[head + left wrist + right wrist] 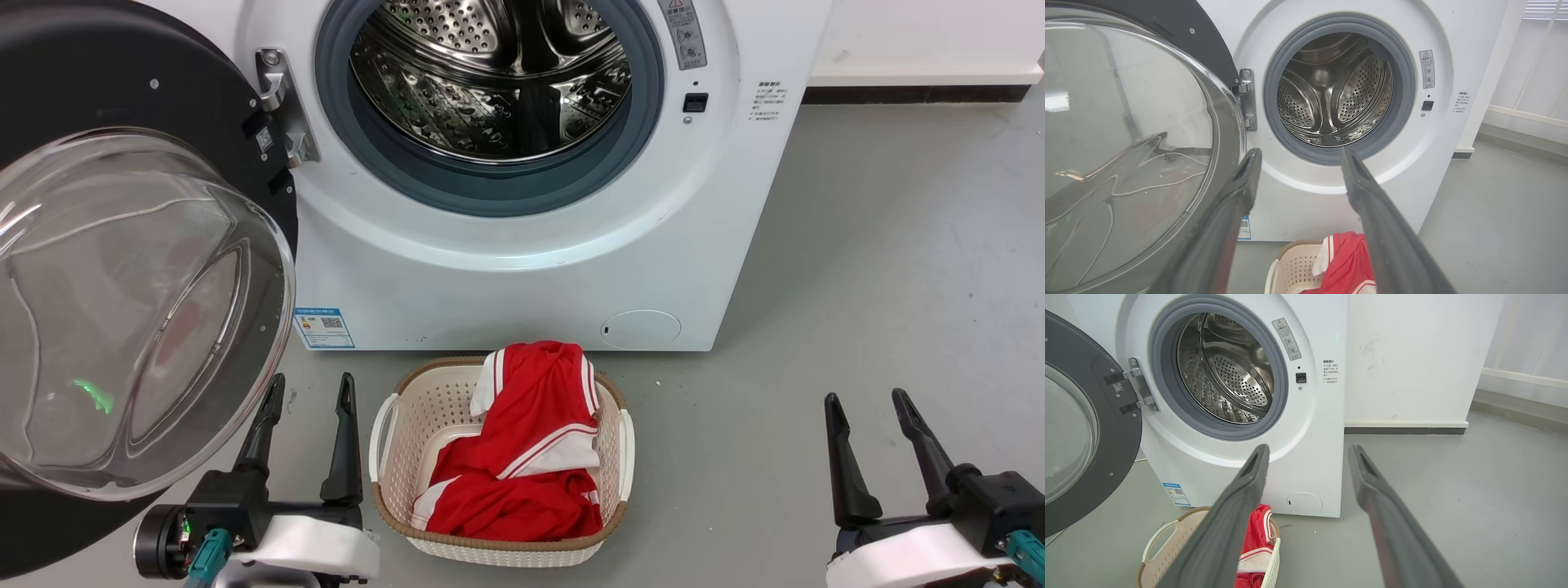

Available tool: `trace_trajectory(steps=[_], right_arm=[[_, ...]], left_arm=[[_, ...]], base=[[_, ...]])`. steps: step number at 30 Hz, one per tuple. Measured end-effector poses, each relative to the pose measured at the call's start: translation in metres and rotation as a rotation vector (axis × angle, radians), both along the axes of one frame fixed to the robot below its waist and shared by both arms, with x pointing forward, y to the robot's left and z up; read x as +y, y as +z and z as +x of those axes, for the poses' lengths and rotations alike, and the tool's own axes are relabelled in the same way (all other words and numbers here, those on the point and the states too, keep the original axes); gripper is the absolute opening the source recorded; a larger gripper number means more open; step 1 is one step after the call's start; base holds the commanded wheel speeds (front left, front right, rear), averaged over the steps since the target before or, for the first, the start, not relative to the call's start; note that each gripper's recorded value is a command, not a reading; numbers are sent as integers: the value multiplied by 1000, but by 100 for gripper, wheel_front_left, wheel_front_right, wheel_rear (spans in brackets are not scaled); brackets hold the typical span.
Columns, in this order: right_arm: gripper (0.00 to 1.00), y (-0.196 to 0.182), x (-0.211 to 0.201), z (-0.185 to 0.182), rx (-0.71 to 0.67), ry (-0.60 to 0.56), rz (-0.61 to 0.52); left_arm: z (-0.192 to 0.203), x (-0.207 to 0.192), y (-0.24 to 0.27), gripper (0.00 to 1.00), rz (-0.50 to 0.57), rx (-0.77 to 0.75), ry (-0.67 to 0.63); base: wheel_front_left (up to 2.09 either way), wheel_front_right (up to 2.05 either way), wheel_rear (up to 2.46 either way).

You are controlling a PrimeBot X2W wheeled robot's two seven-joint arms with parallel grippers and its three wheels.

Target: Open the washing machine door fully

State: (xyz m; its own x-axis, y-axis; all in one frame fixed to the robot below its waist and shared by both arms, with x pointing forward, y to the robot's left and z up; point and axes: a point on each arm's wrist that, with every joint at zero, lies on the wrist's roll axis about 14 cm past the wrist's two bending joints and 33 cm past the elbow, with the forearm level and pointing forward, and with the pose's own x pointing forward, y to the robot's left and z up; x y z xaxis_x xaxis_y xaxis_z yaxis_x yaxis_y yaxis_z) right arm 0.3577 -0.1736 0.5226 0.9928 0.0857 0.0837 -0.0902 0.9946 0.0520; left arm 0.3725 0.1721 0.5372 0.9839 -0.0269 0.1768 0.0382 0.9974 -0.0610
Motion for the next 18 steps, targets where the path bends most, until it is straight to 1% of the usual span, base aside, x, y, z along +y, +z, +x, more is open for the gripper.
trace_trajectory(steps=[12, 13, 16, 18], right_arm=[[100, -5, 1, 2, 13, 4, 4], [0, -7, 1, 2, 22, 4, 3], [0, -19, 2, -1, 60, 4, 4], [0, -23, 1, -2, 72, 3, 29]], left_arm=[[1, 1, -3, 100, -7, 9, 3], [1, 1, -6, 0, -8, 18, 4], [-3, 1, -21, 0, -12, 67, 8], [-5, 3, -29, 0, -37, 97, 13]], base=[[0, 0, 0], [0, 0, 0], [0, 0, 0], [0, 0, 0]])
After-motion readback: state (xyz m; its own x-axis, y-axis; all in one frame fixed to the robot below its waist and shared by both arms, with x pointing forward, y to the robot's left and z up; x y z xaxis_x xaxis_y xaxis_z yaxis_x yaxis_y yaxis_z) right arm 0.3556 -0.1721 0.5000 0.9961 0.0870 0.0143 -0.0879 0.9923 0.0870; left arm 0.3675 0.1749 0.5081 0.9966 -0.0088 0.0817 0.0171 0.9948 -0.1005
